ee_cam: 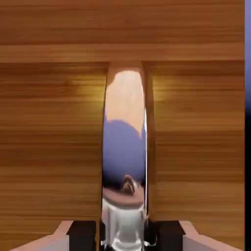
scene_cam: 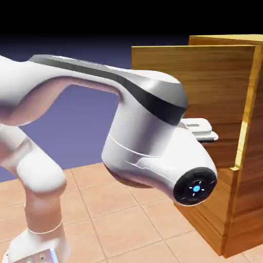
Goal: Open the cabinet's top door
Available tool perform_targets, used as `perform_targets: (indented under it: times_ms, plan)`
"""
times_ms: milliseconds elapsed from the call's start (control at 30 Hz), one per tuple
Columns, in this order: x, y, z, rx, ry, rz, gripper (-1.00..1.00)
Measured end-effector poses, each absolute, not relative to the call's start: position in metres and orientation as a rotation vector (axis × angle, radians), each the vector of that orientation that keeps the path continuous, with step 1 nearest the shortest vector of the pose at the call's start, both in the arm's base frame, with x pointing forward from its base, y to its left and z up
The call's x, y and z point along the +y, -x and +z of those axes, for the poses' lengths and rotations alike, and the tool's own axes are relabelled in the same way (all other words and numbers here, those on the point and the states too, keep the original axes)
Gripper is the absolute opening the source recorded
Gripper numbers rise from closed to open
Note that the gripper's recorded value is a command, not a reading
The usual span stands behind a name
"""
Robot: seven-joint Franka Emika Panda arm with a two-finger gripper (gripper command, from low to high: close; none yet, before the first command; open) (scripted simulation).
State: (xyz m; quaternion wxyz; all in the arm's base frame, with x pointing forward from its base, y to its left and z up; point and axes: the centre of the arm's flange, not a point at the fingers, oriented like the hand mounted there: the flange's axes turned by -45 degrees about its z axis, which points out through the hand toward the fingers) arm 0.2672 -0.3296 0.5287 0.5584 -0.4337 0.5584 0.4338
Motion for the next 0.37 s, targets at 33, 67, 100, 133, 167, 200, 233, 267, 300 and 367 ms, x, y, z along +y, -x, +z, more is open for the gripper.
perform_targets:
  times_ms: [33, 67, 100, 133, 167, 200, 233, 267, 300, 367]
  plan:
    - [-0.334, -0.269, 0.529, 1.311, 1.035, 1.035, -1.00]
    - [-0.338, -0.270, 0.529, 1.305, 1.047, 1.047, -1.00]
    - [-0.342, -0.271, 0.529, 1.298, 1.058, 1.058, -1.00]
    - [-0.346, -0.273, 0.529, 1.292, 1.070, 1.070, -1.00]
    - [-0.350, -0.274, 0.529, 1.286, 1.082, 1.082, -1.00]
    - [-0.354, -0.276, 0.529, 1.279, 1.094, 1.094, -1.00]
    - [-0.358, -0.278, 0.529, 1.272, 1.106, 1.106, -1.00]
    - [-0.363, -0.280, 0.529, 1.265, 1.119, 1.119, -1.00]
    - [-0.367, -0.282, 0.529, 1.257, 1.131, 1.132, -1.00]
    - [-0.376, -0.286, 0.529, 1.241, 1.158, 1.158, -1.00]
